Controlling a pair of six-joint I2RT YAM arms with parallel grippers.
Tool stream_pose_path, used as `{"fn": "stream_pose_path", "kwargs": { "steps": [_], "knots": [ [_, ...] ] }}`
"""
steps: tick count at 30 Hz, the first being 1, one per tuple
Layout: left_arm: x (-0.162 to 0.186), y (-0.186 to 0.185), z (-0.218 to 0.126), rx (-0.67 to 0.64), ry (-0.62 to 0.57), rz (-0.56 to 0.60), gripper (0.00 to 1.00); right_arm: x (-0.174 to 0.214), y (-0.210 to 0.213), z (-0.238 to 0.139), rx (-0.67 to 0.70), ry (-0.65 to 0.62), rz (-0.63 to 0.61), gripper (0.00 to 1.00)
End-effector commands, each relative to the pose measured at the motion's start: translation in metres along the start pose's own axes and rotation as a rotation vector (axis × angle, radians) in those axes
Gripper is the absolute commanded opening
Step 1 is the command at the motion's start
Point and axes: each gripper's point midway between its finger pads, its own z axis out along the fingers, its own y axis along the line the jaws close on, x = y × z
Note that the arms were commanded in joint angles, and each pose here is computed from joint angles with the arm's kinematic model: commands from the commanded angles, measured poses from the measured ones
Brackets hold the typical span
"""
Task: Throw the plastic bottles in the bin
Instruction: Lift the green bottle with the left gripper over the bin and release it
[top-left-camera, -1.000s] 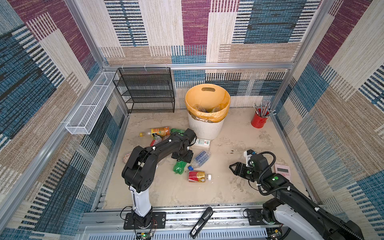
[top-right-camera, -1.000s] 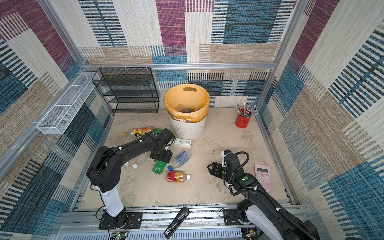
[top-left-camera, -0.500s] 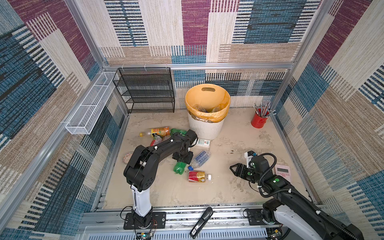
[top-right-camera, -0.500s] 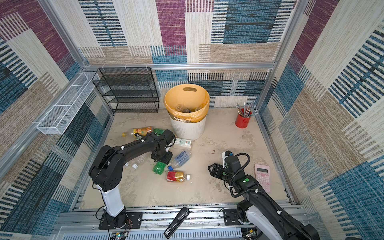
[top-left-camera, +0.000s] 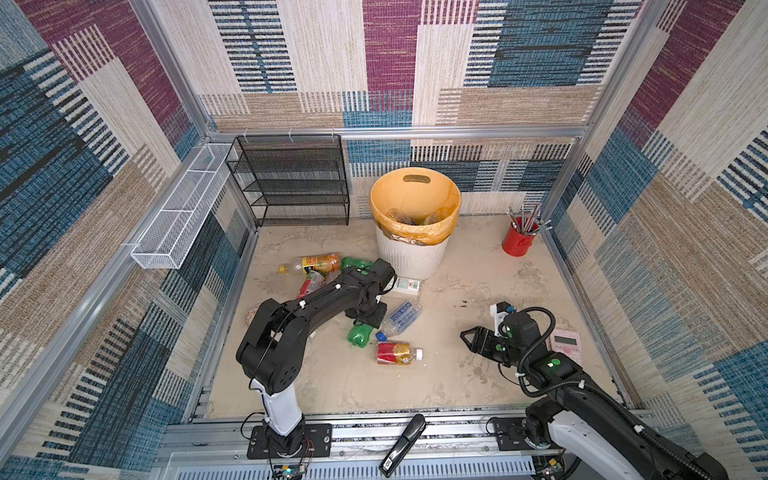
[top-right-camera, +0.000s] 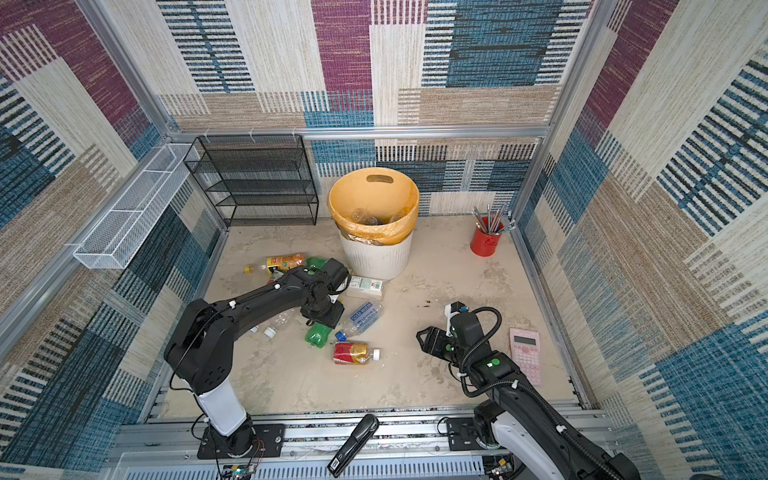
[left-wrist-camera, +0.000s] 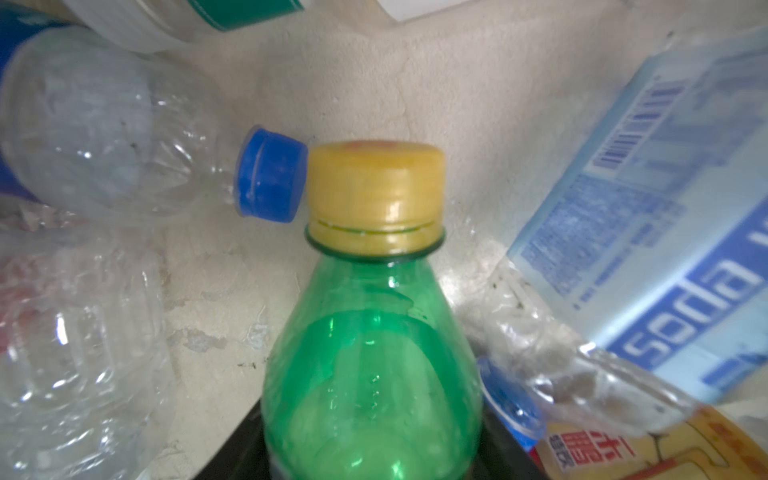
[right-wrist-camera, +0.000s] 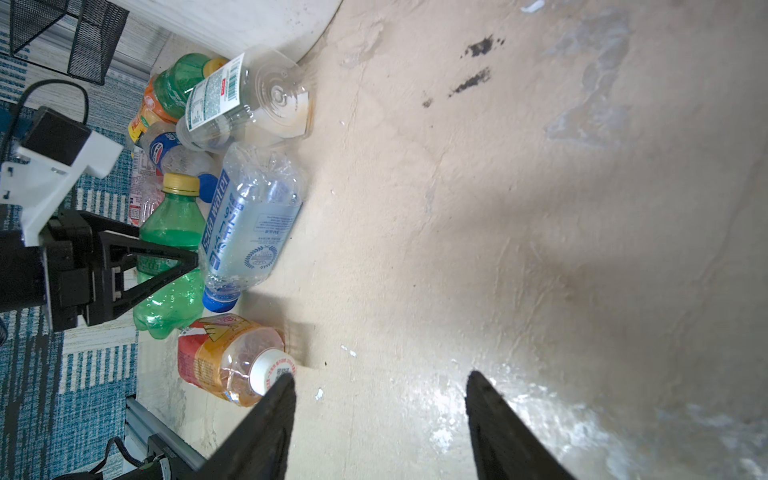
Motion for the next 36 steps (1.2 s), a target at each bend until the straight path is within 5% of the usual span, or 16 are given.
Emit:
{"fn": "stream_pose_path", "kwargs": {
  "steps": [1,12,24,36],
  "knots": [
    [-0.005,0.0,-0.01,0.018,-0.068,-0.042,0.56,-0.009,0.006,-0.001,-0.019,-0.038,0.0,0.66],
    [-0.006,0.005,-0.064,0.144,-0.424,-0.22,0.56,-0.017,0.014,0.001,-0.044,-0.056,-0.006,0.65],
    [-0.007,0.048,-0.207,0.295,-1.159,-0.46,0.57,-0.021,0.022,0.008,-0.069,-0.042,-0.007,0.65],
    [-0.015,0.058,-0.332,0.441,-1.661,-0.438,0.59,-0.025,0.028,0.009,-0.079,-0.04,-0.016,0.65]
  ]
}}
